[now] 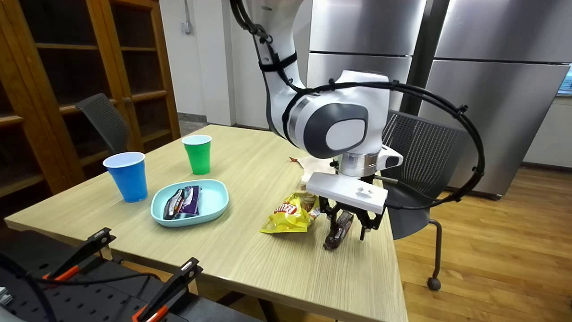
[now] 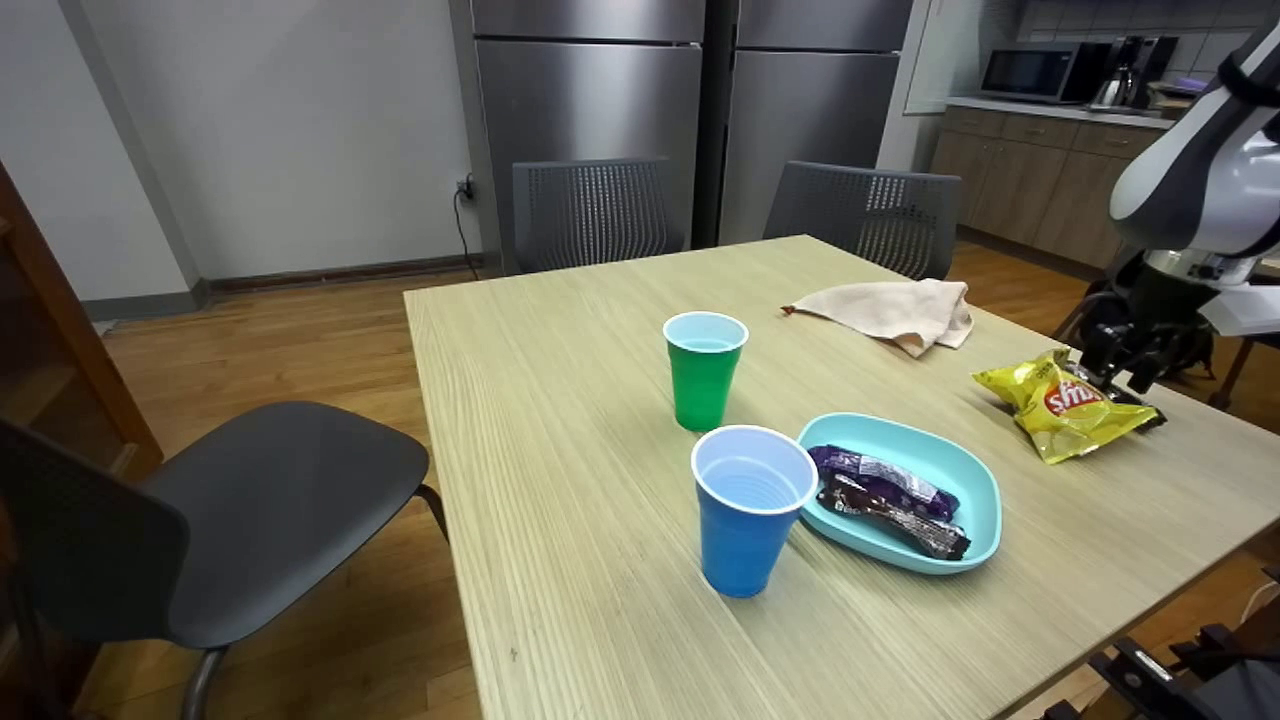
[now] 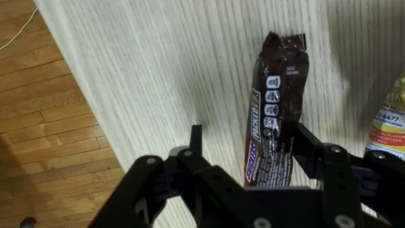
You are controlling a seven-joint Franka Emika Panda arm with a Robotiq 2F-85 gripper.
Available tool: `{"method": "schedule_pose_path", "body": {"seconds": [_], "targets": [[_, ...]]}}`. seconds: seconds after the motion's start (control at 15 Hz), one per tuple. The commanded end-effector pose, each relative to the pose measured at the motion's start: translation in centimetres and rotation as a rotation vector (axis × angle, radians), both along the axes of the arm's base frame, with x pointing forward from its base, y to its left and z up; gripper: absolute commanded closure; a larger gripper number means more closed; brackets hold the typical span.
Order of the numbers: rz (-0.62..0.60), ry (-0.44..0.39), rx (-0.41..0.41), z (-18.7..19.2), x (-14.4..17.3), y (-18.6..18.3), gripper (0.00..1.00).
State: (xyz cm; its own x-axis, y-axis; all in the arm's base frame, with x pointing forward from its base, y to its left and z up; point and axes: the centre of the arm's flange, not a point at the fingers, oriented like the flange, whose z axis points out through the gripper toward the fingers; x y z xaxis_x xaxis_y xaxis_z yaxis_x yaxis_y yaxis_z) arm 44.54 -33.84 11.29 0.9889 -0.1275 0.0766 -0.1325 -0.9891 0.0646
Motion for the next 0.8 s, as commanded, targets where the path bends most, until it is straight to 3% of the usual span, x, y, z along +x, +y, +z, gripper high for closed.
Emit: {"method": "schedule_pose_path", "body": {"seconds": [0.0,0.2,0.4,0.73], "targets": [[-0.006,-0.014,-0.002,0.2,0.6,-0.2,0.58],[-0.007,-0.016,-0.001,0.3,0.7,-0.2,0.82],[-0.013,-0.022,-0.008,0.3,0.8,-0.3,1.00],[-0.026,-0.053,-0.033,2.1,0.4,0.0,0.96]]}}
